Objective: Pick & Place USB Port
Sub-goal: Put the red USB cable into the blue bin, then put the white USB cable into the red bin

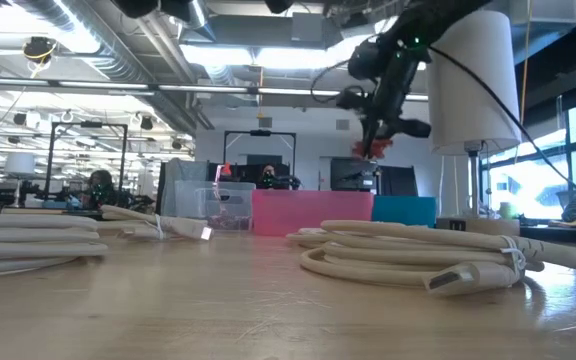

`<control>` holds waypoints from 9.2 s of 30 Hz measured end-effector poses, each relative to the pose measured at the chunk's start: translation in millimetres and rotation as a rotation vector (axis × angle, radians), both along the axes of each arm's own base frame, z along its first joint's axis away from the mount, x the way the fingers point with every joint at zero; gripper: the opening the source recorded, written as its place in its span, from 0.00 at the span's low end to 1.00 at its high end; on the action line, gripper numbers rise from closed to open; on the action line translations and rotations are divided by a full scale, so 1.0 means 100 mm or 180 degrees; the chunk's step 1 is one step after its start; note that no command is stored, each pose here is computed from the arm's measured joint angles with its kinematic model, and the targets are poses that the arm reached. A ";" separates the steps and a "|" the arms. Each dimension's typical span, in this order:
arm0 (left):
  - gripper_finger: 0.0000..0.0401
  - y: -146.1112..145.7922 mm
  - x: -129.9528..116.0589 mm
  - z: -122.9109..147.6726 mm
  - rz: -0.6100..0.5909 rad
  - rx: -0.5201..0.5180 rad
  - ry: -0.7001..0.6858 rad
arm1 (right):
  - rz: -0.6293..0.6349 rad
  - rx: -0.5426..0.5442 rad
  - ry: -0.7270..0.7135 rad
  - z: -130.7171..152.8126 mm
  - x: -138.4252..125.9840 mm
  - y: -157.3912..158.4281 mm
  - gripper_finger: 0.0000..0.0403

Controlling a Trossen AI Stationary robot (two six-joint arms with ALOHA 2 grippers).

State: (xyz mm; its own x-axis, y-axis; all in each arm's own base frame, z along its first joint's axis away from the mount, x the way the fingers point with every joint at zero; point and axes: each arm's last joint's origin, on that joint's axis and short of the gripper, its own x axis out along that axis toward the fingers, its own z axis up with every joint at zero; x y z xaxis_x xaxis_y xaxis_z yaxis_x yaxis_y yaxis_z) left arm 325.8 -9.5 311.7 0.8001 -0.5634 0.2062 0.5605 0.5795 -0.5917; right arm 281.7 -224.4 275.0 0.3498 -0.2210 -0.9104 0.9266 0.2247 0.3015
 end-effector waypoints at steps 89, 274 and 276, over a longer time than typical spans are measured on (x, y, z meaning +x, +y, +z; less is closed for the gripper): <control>0.55 0.36 -0.22 0.02 -0.0457 -0.0005 0.0687 | 0.2241 -0.0173 -0.1409 0.18 0.17 2.83 0.43; 0.55 0.07 -0.70 -1.54 0.0106 0.3202 0.4251 | 0.2395 -0.2055 -0.1247 1.99 0.11 3.00 0.46; 0.55 0.09 -0.70 -1.67 0.0157 0.3115 0.4413 | 0.2405 -0.2048 -0.1238 1.98 0.11 3.00 0.46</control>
